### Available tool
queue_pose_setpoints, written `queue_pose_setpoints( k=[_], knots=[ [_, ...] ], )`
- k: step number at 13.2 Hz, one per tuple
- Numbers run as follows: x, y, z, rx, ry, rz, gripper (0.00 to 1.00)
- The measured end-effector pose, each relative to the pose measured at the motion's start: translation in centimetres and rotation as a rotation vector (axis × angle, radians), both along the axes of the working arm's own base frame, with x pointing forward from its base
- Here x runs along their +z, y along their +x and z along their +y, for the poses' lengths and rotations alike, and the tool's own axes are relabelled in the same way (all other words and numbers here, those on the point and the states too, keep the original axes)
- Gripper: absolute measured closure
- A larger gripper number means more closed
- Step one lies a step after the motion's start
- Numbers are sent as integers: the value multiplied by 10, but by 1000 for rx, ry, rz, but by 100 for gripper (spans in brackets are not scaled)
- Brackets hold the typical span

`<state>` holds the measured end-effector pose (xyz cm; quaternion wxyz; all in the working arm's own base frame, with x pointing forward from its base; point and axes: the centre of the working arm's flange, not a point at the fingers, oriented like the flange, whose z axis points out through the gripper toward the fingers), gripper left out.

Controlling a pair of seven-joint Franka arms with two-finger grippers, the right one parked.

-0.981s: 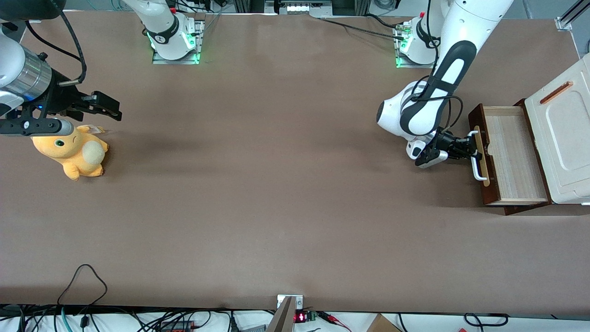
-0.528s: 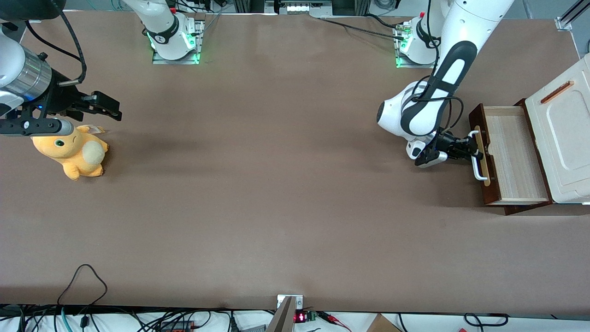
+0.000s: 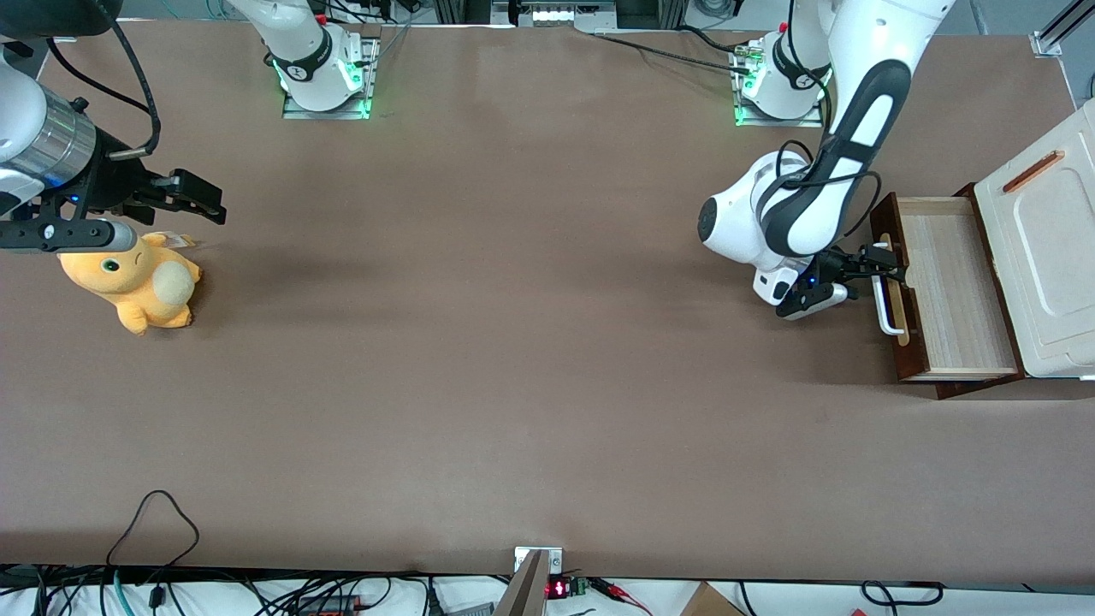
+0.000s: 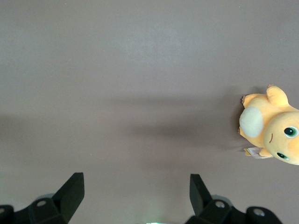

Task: Open lower drawer with left arm only
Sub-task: 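Open the left gripper and release the handle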

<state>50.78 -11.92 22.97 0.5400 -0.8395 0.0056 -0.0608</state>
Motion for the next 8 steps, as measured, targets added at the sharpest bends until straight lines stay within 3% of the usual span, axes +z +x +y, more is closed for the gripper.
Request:
queue_pose_setpoints(
  k=[3, 8],
  knots=[
    [52, 22, -22, 107, -176, 9, 0],
    [174, 56, -35, 177, -516, 55, 0]
  ],
)
